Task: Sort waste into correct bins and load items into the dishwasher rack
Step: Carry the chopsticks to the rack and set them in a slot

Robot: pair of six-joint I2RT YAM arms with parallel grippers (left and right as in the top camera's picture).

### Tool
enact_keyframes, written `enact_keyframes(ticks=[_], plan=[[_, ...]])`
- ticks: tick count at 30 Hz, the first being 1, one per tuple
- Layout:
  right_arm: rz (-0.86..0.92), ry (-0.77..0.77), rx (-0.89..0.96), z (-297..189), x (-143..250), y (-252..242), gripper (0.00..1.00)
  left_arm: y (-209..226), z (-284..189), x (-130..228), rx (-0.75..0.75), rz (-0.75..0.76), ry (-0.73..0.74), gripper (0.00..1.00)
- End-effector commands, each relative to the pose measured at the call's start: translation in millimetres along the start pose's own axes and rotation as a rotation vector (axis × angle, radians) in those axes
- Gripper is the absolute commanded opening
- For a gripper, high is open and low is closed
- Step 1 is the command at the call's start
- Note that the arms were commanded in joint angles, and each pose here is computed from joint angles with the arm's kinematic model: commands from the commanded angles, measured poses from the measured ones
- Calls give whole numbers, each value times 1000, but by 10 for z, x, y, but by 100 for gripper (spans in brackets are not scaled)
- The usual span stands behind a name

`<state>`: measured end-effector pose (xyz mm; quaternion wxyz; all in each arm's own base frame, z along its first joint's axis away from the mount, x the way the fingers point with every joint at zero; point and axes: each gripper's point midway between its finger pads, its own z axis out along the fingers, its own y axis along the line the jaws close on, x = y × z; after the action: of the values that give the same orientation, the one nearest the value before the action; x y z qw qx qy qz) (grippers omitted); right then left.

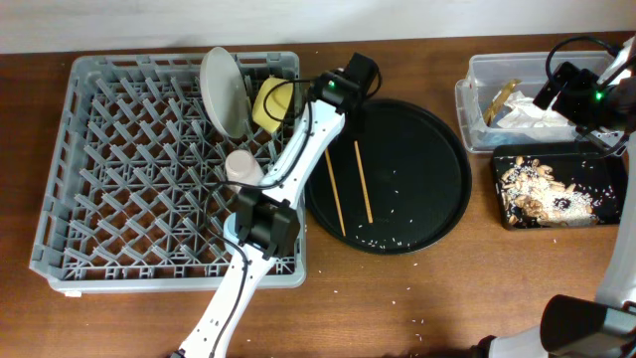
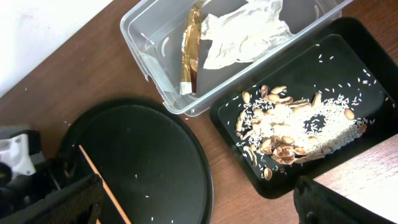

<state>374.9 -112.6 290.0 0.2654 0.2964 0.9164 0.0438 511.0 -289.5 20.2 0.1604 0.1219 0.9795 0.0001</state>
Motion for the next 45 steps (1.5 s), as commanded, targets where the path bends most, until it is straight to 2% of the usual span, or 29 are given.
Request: enact_keyframes(ticks=[1, 3, 4, 6, 9, 14, 15, 16, 17, 22, 24, 26, 27, 28, 29, 30, 33, 34, 37, 41, 44, 45], plan=[[15, -3, 5, 1, -20, -26, 98, -63, -674, 75, 53, -51, 14, 42], [14, -3, 5, 1, -20, -26, 99, -297, -870, 422, 114, -36, 138, 41], [14, -3, 5, 1, -20, -26, 98, -649, -871, 619, 211, -17, 211, 39], [15, -3, 5, 1, -20, -26, 98, -759, -804, 754, 152, -2, 231, 39], [14, -3, 5, 1, -20, -26, 98, -612, -562, 887, 14, -177, 285, 39], [15, -3, 5, 1, -20, -26, 98, -682, -256, 888, 16, -195, 281, 39], [15, -3, 5, 1, -20, -26, 99, -691, -218, 893, 16, -194, 280, 33], [15, -3, 5, 1, -20, -26, 98, -710, -200, 902, 17, -191, 280, 5], [14, -3, 5, 1, -20, -26, 99, -683, -196, 892, 3, -188, 273, 1], [14, -3, 5, 1, -20, -26, 98, -630, -307, 843, 3, -154, 258, 1], [14, -3, 5, 1, -20, -26, 98, -525, -946, 456, 77, -112, 118, 1], [15, -3, 5, 1, -20, -26, 98, -275, -1642, 166, 69, -102, -43, 1], [14, -3, 5, 1, -20, -26, 98, 46, -2049, 135, -11, -125, -107, 1], [14, -3, 5, 1, -20, -26, 98, 273, -2246, 201, -58, -142, -105, 1], [14, -3, 5, 1, -20, -26, 98, 373, -2347, 199, -46, -107, -108, 1], [14, -3, 5, 1, -20, -26, 98, 572, -2402, 150, -60, -141, -122, 1], [14, -3, 5, 1, -20, -26, 98, 1099, -2228, 129, -113, -183, -69, 1], [14, -3, 5, 1, -20, -26, 98, 1113, -2053, 247, -87, -165, 14, 1], [14, -3, 5, 1, -20, -26, 99, 806, -1841, 546, 64, -154, 177, 1], [14, -3, 5, 1, -20, -26, 99, 959, -1710, 1117, -48, -161, 359, 1], [14, -3, 5, 1, -20, -26, 98, 767, -1530, 1227, -52, -123, 384, 1], [14, -3, 5, 1, -20, -26, 98, 727, -1526, 1214, -48, -115, 375, 11]])
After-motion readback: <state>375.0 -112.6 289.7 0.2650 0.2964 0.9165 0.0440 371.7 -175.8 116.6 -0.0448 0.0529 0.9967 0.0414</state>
